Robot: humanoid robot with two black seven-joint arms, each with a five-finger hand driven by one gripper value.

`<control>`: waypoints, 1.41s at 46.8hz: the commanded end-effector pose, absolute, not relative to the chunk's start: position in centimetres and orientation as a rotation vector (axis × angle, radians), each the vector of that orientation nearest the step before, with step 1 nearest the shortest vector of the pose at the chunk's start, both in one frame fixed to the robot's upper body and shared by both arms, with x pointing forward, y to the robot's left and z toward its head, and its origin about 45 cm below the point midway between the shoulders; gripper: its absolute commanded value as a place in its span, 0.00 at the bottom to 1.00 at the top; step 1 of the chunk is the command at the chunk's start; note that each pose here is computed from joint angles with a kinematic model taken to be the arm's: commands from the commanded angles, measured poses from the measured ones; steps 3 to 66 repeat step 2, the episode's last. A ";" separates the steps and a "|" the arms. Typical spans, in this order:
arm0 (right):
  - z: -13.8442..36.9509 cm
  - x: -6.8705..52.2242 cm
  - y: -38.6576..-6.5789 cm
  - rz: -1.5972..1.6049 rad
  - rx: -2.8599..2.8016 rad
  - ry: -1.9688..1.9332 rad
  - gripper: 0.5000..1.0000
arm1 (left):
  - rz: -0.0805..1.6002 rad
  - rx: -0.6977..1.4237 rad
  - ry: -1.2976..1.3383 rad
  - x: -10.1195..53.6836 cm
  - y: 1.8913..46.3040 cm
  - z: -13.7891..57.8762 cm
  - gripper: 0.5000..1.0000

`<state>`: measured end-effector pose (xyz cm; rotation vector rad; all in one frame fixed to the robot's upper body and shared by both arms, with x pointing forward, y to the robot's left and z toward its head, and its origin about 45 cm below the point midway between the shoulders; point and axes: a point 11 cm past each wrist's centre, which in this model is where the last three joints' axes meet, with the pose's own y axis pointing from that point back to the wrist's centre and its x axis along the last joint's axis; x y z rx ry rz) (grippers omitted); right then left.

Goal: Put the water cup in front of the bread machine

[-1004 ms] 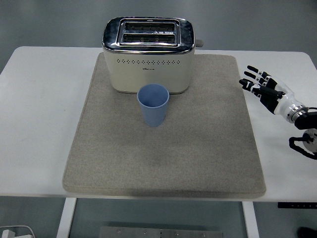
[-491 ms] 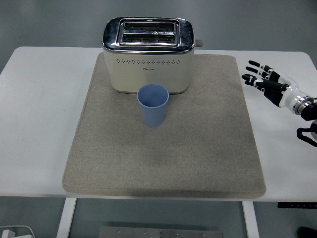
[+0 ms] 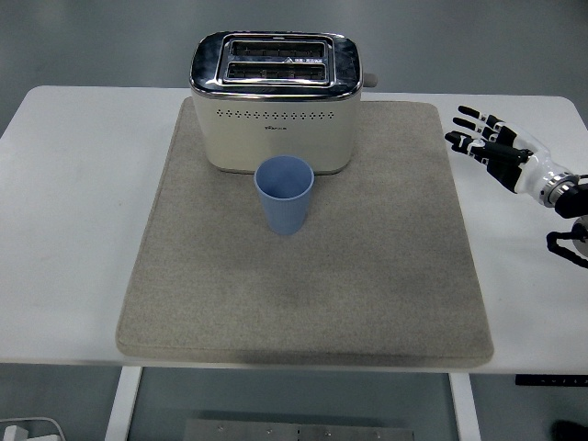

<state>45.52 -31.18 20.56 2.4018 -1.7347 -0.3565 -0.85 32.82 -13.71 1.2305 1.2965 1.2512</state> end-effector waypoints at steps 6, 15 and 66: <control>20.6 45.6 -31.1 -0.353 2.403 -1.730 0.83 | 1.251 1.231 1.296 -0.9 32.8 -13.7 1.00; 20.6 45.6 -31.1 -0.353 2.403 -1.730 0.83 | 1.251 1.231 1.296 -0.9 32.8 -13.7 1.00; 20.6 45.6 -31.1 -0.353 2.403 -1.730 0.83 | 1.251 1.231 1.296 -0.9 32.8 -13.7 1.00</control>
